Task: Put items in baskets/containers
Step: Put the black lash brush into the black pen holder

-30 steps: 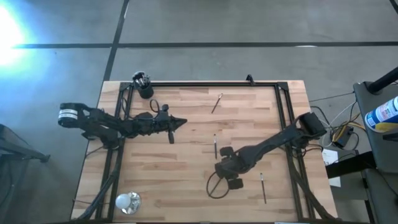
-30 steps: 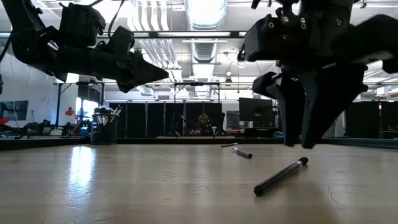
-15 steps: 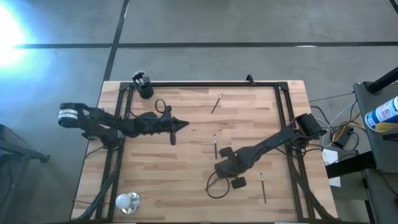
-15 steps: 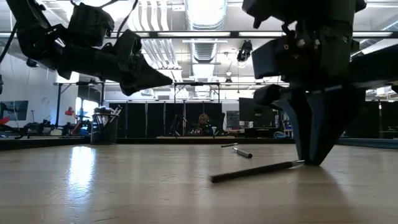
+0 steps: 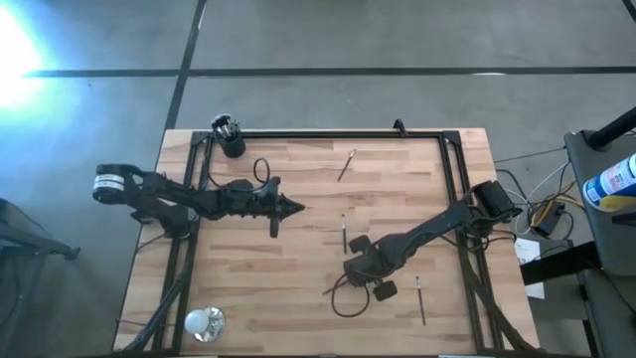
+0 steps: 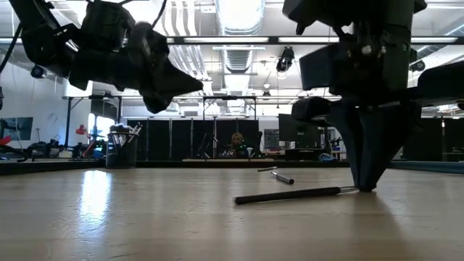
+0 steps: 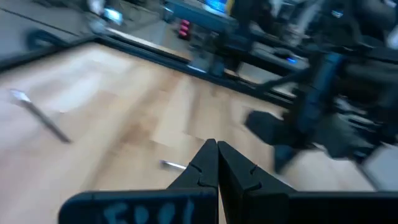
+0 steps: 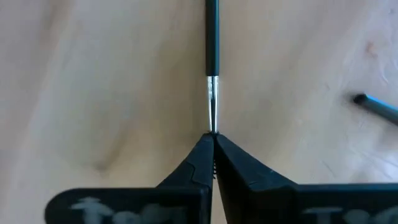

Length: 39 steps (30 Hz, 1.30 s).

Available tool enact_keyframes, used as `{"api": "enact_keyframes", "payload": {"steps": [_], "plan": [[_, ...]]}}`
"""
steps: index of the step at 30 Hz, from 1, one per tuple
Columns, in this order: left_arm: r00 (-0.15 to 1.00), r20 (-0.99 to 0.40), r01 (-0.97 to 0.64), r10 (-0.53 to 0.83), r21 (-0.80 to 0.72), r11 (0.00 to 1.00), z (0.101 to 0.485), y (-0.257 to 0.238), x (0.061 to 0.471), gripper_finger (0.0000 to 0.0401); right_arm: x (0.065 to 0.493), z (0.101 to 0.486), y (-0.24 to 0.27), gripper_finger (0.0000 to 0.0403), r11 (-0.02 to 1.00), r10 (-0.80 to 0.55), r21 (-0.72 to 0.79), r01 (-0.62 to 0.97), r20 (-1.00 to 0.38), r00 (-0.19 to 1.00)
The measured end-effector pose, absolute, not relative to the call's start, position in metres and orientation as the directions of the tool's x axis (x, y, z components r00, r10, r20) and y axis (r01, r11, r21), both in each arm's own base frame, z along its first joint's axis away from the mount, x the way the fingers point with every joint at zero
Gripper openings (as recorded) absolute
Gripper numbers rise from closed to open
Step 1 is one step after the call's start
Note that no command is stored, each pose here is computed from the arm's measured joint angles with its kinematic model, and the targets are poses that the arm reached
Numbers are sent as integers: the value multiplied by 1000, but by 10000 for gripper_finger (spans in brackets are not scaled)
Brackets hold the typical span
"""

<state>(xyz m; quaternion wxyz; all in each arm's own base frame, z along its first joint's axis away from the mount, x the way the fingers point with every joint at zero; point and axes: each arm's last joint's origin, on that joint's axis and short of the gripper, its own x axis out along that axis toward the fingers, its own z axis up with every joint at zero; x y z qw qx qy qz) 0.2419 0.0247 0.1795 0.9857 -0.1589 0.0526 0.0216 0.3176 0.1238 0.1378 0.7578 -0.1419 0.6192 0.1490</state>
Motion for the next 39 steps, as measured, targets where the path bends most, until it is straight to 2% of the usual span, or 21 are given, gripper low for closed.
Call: {"api": "enact_keyframes", "payload": {"steps": [3,8,12,16,19,22,29,34,39], "plan": [[991,-115,26,-68,-329,944,182,16,245,0,320,145,118,8,893,-21,-91,-440,-987,161],[972,-206,10,-116,-453,891,185,4,254,0,332,166,110,8,830,-151,-233,-507,-969,198],[949,-281,-19,-140,-498,867,187,-2,259,0,345,183,106,8,764,-221,-338,-549,-937,270],[939,-275,9,-208,-584,812,190,-7,265,2,353,199,105,8,670,-304,-447,-593,-894,330],[924,-287,11,-254,-643,766,188,-12,272,19,358,208,103,8,596,-367,-521,-610,-853,371],[913,-295,10,-281,-673,739,187,-17,283,55,362,214,102,8,527,-413,-575,-626,-817,403],[910,-303,-6,-283,-692,722,190,-19,311,122,368,221,102,8,424,-471,-647,-633,-755,456],[905,-329,-38,-269,-693,720,186,-17,320,132,368,221,102,8,414,-475,-650,-638,-752,458],[912,-366,-118,-187,-669,734,186,-9,320,132,369,221,103,8,413,-473,-652,-636,-750,462]]}}
